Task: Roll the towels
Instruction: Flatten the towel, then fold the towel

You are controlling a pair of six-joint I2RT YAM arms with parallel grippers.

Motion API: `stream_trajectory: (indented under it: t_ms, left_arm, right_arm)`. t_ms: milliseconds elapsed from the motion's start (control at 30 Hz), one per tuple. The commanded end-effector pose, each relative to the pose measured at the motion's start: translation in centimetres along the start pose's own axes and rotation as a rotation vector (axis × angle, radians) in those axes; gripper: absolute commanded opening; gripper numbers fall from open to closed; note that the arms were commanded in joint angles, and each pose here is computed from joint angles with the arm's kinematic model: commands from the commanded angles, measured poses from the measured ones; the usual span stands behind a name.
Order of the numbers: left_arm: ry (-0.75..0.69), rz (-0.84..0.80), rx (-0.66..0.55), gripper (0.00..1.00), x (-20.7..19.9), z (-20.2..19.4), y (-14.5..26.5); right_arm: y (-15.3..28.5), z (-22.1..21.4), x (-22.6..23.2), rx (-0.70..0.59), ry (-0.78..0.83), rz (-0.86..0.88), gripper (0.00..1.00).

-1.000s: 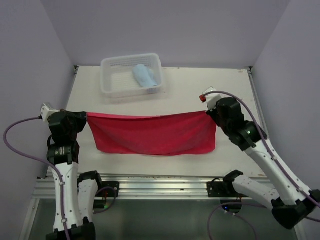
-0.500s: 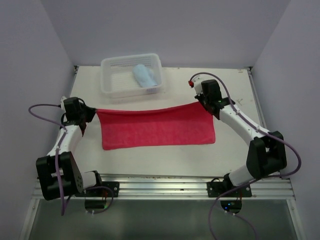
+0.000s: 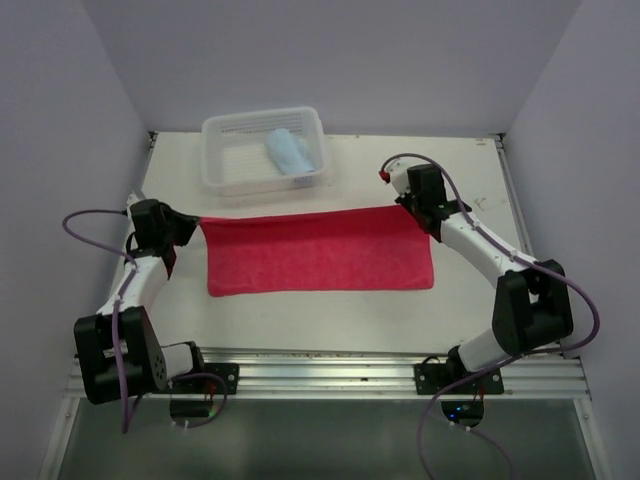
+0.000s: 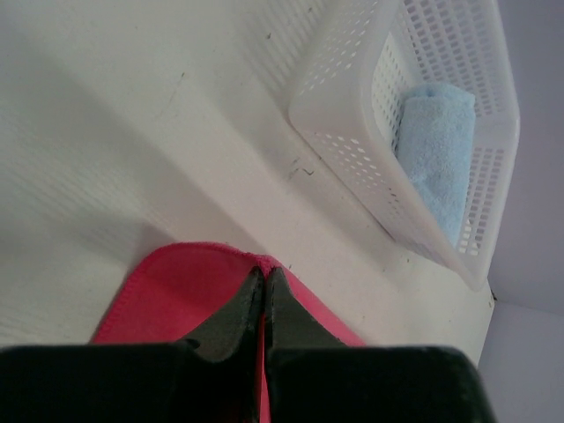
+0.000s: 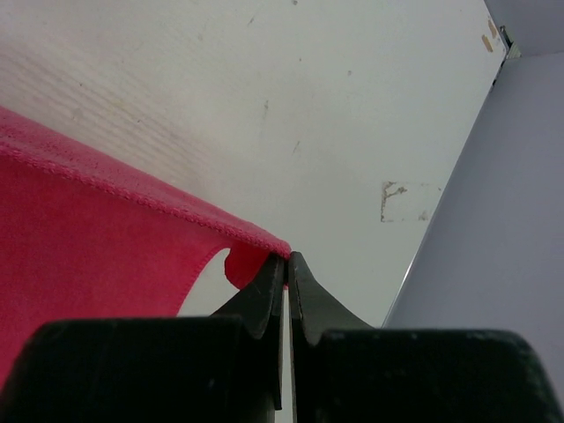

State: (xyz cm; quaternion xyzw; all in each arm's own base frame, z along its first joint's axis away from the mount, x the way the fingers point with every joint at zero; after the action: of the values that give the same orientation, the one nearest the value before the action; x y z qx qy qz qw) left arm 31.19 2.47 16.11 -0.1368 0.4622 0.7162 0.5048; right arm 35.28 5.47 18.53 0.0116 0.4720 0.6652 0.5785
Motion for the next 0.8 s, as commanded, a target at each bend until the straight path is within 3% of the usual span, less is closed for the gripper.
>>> stream_trajectory:
  t_ms: [0, 767]
  left_arm:
    - [-0.006, -0.051, -0.039, 0.00, -0.6, 0.2, 1.3]
    - [-0.064, -0.002, 0.010, 0.00, 2.9, -3.8, 6.0]
  right_arm:
    - [1.7, 0.1, -1.7, -0.051, 0.008, -0.061, 0.00]
    - [6.1, -7.2, 1.7, -0.028, -0.104, 0.056, 0.00]
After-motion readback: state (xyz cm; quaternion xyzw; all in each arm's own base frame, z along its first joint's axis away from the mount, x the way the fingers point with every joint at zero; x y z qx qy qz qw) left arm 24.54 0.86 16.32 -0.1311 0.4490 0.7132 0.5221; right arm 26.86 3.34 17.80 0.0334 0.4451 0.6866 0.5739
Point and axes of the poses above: each gripper's point midway between its finger pads, its own y axis back along the fingers, its own x axis along the line the jaws close on, z = x × y, the point moved 7 cm from there along y, back along the fingers, and after that the axes turned 6 degrees about -y, right-handed, at the moved point
